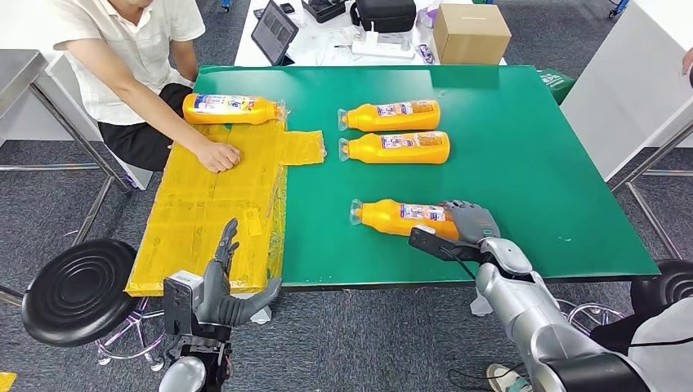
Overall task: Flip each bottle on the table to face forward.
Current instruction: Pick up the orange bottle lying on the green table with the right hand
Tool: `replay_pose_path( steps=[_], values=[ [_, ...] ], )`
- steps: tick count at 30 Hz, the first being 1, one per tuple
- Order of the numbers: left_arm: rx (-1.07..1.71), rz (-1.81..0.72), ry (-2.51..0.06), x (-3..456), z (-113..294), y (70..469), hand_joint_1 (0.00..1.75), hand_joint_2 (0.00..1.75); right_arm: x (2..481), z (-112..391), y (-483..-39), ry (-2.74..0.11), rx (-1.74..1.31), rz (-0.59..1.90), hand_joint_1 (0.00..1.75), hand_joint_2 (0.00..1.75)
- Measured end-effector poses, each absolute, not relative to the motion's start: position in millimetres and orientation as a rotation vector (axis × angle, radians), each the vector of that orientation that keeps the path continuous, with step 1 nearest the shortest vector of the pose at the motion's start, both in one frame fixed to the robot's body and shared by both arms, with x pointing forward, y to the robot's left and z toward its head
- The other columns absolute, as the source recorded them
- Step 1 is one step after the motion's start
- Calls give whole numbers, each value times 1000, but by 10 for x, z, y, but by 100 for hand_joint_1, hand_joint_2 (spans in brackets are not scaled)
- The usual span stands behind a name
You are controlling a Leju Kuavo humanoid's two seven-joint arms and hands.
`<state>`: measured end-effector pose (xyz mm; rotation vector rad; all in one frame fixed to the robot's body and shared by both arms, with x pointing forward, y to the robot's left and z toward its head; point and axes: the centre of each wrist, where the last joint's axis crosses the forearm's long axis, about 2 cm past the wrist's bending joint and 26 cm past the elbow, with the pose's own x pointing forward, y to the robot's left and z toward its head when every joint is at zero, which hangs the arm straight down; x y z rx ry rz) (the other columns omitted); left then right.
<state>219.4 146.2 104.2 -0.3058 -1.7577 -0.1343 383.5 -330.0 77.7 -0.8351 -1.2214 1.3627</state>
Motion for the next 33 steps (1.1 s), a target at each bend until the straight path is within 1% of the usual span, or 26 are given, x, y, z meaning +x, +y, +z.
replay_pose_path(
  steps=[12,18,22,26,30,33],
  values=[
    [-311,-138,-1758,2193,1046,1450,0,175,3830,769,-3325,-1226,-813,1358,175,175],
    [-342,-116,-1757,2180,1038,1443,0,175,3790,722,-3366,-1327,-618,1259,175,175],
    [-453,-25,-1703,2137,1017,1433,0,175,3699,636,-3335,-1423,-451,1138,175,175],
    [-610,118,-1603,2065,983,1426,0,175,3559,537,-3127,-1536,-252,978,175,175],
    [-667,136,-1569,2027,969,1413,0,175,3386,480,-2783,-1641,-118,863,175,175],
    [-713,135,-1549,2008,967,1392,0,175,3280,508,-2485,-1713,-42,821,175,175]
  ],
)
